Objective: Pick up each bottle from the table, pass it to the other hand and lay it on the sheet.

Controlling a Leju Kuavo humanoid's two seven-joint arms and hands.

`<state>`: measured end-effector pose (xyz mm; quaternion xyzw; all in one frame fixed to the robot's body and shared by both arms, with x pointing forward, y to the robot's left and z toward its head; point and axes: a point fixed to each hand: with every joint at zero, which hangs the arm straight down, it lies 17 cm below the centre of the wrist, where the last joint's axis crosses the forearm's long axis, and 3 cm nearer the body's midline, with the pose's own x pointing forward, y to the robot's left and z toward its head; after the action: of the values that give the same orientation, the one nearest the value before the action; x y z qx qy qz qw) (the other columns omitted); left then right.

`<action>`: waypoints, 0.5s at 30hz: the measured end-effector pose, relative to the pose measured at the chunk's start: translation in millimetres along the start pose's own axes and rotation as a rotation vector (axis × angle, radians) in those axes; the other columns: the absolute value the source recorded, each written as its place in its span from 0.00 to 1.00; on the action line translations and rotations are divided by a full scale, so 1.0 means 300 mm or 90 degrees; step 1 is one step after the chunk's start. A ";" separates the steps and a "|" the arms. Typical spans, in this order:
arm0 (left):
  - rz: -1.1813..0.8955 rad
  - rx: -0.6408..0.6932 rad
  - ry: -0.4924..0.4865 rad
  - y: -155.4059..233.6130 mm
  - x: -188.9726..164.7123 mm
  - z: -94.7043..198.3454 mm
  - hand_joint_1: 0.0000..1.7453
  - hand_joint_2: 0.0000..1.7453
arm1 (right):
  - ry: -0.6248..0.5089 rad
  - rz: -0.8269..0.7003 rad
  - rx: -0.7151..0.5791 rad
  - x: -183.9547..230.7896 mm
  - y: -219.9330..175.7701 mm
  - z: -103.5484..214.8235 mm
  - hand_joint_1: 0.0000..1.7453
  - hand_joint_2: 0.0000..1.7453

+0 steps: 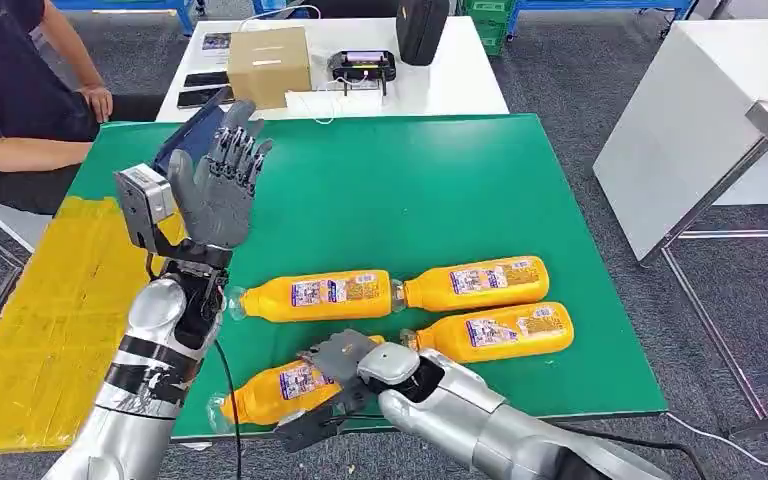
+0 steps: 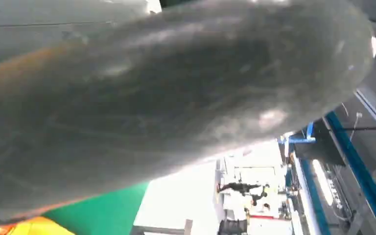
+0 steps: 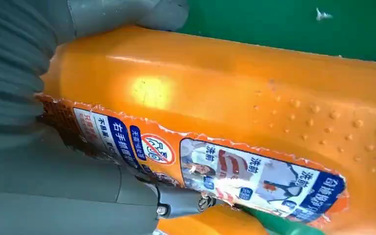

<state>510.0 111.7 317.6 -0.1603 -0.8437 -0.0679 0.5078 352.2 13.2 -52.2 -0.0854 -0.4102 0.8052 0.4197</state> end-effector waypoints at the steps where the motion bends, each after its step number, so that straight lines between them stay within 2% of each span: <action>1: -0.016 0.023 0.000 0.023 -0.002 -0.001 0.00 0.00 | -0.010 -0.075 -0.020 0.011 -0.011 0.000 1.00 1.00; 5: -0.045 0.093 -0.006 0.118 0.010 0.030 0.00 0.00 | -0.030 -0.326 -0.128 -0.008 -0.113 0.033 1.00 1.00; 6: -0.049 0.108 -0.010 0.146 0.017 0.045 0.00 1.00 | -0.050 -0.387 -0.183 0.005 -0.167 0.055 1.00 1.00; 8: -0.051 0.135 -0.009 0.195 0.015 0.083 0.00 1.00 | -0.080 -0.483 -0.306 0.000 -0.243 0.131 1.00 1.00; 10: -0.043 0.153 -0.008 0.229 0.016 0.118 0.00 1.00 | -0.117 -0.534 -0.417 0.019 -0.310 0.237 1.00 1.00; 12: -0.039 0.161 -0.004 0.242 0.008 0.141 0.00 1.00 | -0.171 -0.558 -0.518 0.043 -0.418 0.370 1.00 1.00; 15: -0.037 0.166 0.001 0.248 0.000 0.159 0.00 1.00 | -0.218 -0.581 -0.619 0.039 -0.509 0.530 1.00 1.00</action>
<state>495.2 194.8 291.4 -0.0685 -0.8494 0.0274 0.5225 360.6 -24.4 165.2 0.0461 -0.7803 0.2745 0.5601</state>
